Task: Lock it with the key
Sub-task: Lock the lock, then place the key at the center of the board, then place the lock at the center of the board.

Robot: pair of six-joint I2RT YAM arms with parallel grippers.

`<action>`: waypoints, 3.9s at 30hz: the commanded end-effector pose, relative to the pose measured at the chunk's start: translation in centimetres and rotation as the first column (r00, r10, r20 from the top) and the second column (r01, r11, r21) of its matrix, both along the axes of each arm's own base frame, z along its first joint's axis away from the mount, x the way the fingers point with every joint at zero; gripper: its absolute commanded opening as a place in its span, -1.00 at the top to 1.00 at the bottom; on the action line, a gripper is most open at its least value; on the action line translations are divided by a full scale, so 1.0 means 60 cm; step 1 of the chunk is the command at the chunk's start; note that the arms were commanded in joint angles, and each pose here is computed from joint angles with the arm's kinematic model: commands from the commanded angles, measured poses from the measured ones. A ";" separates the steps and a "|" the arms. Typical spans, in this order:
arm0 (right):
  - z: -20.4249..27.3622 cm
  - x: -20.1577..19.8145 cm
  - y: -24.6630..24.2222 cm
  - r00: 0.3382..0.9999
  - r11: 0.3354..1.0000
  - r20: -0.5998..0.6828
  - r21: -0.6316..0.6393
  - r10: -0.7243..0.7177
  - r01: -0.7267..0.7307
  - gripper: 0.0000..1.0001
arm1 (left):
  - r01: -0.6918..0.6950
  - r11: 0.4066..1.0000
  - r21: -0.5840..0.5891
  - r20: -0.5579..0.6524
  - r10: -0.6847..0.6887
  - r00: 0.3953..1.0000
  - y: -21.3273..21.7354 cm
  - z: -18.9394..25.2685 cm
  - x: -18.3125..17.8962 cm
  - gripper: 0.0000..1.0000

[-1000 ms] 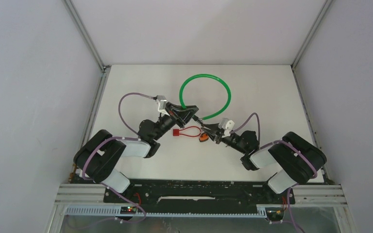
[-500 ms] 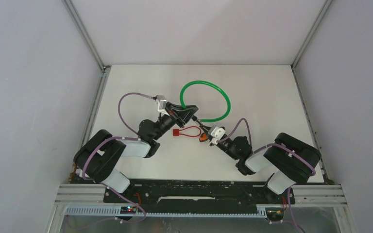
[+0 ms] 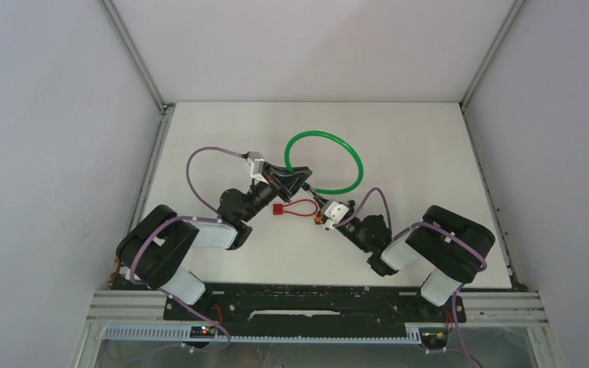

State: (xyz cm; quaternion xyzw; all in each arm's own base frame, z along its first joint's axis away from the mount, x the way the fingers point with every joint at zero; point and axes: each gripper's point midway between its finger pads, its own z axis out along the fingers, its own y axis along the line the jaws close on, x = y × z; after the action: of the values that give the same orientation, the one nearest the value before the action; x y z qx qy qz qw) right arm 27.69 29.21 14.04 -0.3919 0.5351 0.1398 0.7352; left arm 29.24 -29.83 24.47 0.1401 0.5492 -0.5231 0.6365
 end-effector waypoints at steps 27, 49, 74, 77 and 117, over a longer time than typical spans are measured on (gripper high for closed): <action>0.009 -0.012 -0.001 0.964 0.964 -0.098 0.124 0.246 -0.234 1.00 | -0.005 0.981 -0.192 0.366 0.076 0.927 0.076 0.202 -0.100 1.00; -0.035 0.103 -0.135 0.802 0.863 -0.498 0.185 -0.330 0.470 1.00 | -0.292 0.955 -0.047 0.080 0.295 0.952 0.141 0.107 -0.046 1.00; -0.018 0.128 -0.182 0.734 0.729 -0.560 0.304 -0.383 0.613 0.31 | -0.444 0.881 0.163 -0.266 0.473 0.840 0.199 0.036 0.058 1.00; 0.001 0.124 -0.174 0.755 0.736 -0.557 0.338 -0.346 0.586 0.06 | -0.438 0.865 0.246 -0.336 0.499 0.798 0.211 0.001 0.074 1.00; -0.021 0.129 -0.140 0.737 0.823 -0.618 0.247 -0.273 0.512 -0.84 | -0.460 0.635 0.620 -0.515 0.772 0.373 0.367 -0.275 0.093 -0.56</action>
State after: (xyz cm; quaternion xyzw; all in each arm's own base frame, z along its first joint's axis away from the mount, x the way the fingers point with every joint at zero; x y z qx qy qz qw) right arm 34.12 20.71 11.26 -0.0622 0.7734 0.1937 0.6004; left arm 34.60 -9.16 5.99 -0.1945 0.8703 -0.1513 0.4264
